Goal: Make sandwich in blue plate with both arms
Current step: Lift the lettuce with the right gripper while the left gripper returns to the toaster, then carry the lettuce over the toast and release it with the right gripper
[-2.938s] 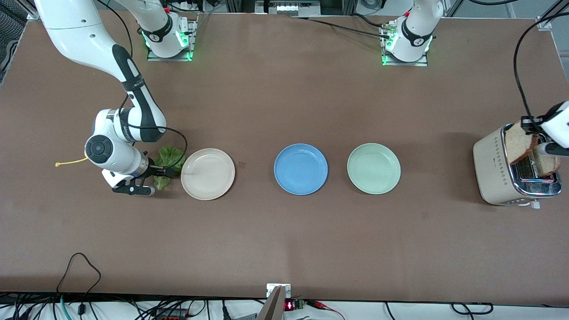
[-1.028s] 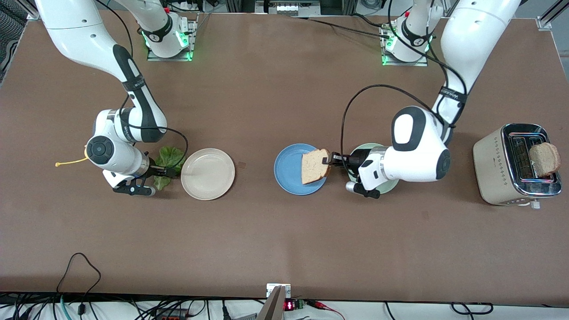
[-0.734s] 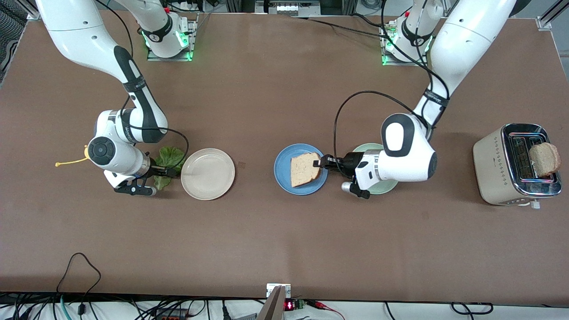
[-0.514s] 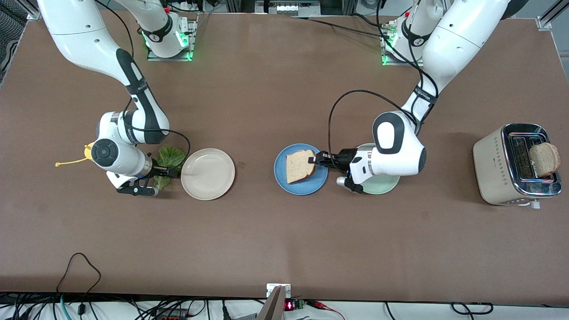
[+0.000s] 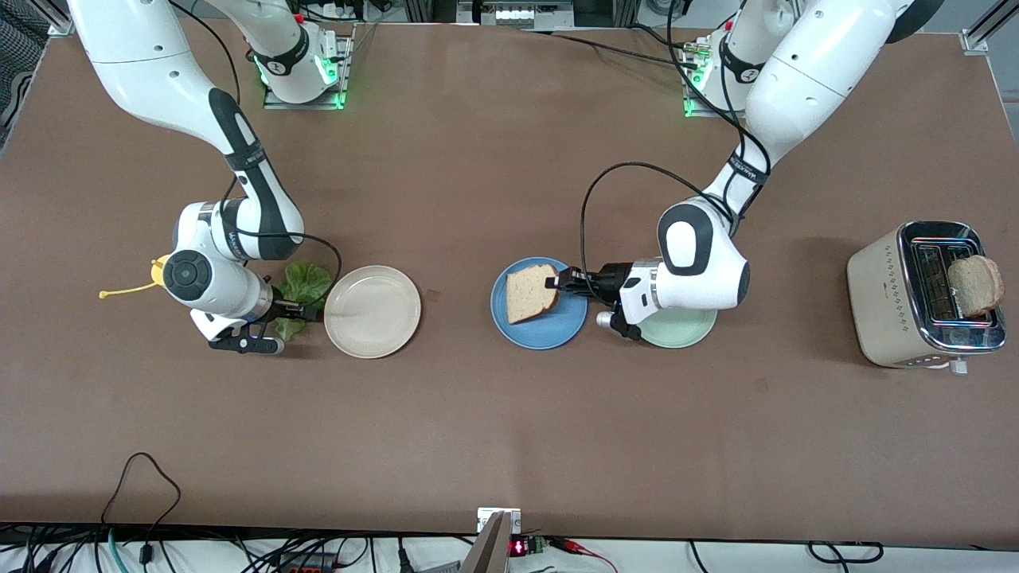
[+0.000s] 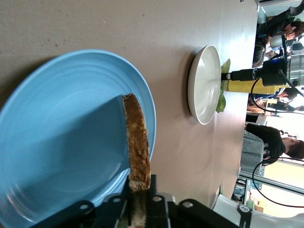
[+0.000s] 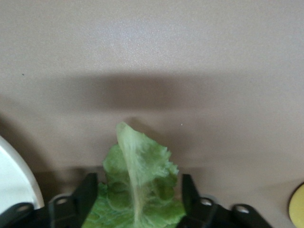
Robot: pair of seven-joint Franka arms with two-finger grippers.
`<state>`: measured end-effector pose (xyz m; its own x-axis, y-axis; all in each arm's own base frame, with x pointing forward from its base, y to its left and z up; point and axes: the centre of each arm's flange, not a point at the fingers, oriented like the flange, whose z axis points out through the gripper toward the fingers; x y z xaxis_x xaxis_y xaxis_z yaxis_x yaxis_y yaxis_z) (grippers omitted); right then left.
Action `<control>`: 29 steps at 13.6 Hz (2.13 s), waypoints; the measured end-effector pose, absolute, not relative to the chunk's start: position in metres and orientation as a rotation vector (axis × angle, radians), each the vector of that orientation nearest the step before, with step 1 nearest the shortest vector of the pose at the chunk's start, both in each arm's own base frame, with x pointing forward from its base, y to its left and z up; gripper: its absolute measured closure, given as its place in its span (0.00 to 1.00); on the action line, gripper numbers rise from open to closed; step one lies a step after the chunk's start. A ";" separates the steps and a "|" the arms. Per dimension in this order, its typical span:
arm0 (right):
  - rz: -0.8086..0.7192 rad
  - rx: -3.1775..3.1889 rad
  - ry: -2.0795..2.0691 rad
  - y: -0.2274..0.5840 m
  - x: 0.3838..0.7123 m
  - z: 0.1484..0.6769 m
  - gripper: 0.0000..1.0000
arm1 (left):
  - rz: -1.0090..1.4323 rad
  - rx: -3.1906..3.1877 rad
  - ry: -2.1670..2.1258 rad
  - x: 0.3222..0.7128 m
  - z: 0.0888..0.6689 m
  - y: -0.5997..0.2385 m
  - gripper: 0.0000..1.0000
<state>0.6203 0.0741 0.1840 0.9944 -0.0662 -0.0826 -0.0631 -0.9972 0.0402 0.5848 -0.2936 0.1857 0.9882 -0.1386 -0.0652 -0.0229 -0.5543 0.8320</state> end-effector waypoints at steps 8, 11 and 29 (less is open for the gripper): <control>-0.129 3.100 -0.088 0.073 0.621 0.184 0.84 | -0.074 2.280 -0.391 0.607 0.246 -0.249 0.00; -0.141 3.099 -0.061 0.072 0.621 0.185 0.95 | -0.144 2.363 -0.564 0.613 0.268 -0.197 0.00; -0.357 3.163 -0.912 0.301 0.606 0.283 0.95 | -0.353 3.106 -0.615 0.613 0.583 -0.022 0.00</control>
